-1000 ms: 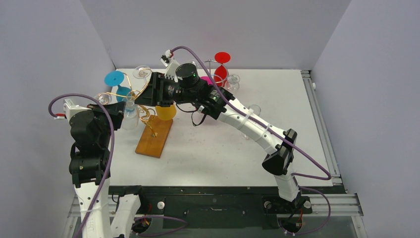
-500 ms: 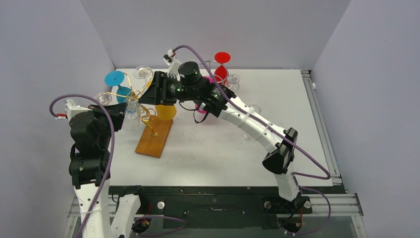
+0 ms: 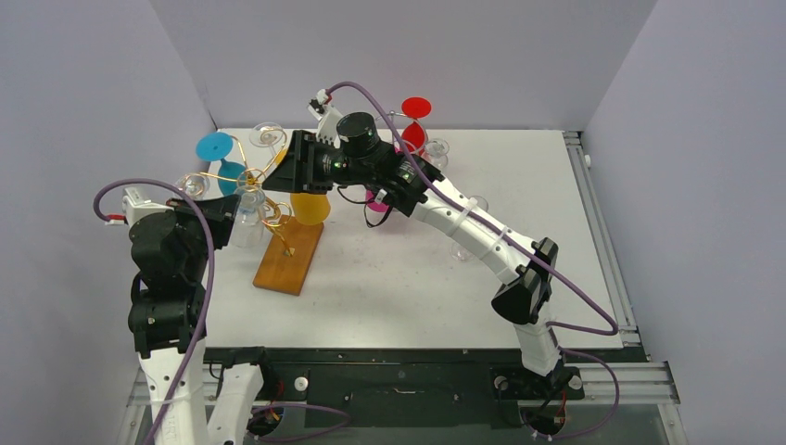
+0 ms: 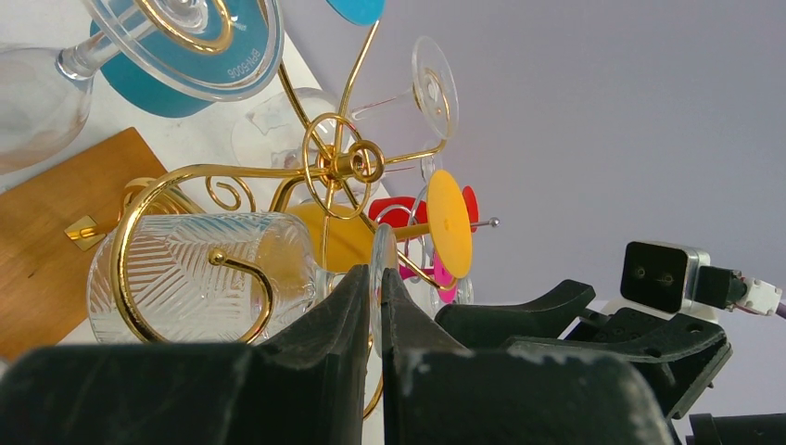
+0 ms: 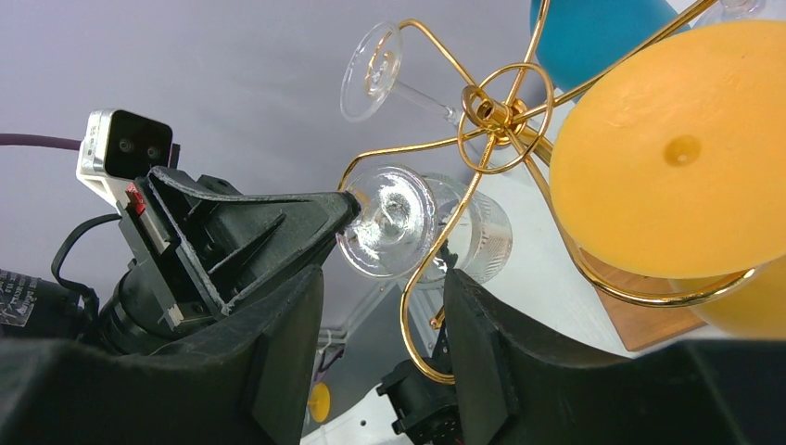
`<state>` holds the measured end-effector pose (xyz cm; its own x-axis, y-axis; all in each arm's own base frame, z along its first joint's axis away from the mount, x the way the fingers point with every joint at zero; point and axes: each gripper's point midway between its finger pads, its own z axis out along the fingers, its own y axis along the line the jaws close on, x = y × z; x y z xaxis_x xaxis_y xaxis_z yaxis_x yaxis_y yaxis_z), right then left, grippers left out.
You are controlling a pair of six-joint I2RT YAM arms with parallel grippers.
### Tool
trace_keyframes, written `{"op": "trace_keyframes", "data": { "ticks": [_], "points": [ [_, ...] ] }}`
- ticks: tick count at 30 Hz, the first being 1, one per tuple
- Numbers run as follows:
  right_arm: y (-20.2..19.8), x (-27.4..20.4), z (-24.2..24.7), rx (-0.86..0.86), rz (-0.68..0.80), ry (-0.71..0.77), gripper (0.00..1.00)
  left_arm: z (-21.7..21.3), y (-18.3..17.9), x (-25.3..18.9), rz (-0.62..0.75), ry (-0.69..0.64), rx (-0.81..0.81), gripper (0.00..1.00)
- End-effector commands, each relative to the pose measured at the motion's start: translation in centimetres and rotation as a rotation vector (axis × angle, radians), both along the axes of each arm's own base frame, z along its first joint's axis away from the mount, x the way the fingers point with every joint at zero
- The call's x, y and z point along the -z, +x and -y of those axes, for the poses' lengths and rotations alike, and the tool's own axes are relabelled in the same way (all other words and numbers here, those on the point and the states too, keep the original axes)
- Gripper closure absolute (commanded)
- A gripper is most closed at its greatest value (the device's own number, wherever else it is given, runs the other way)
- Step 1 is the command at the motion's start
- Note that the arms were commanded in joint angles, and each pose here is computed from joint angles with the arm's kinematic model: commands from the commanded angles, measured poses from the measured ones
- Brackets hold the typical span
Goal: Take the wine glass off the wine glass rack
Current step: Pick up the wine glass from the wine rack.
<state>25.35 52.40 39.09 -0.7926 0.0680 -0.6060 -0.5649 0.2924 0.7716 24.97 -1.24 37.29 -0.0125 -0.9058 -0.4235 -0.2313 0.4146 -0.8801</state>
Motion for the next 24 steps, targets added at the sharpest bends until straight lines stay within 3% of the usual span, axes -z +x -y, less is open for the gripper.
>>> {"op": "trace_keyframes", "data": {
  "ticks": [1,24],
  "points": [
    [0.0,-1.1,-0.4,-0.02,0.036,0.042,0.53,0.5,-0.6,-4.2,0.155,0.008,0.023,1.0],
    [-1.9,0.3,-0.9,-0.073,0.026,0.009,0.54,1.0,-1.8,-3.5,0.149,-0.017,0.037,1.0]
  ]
}}
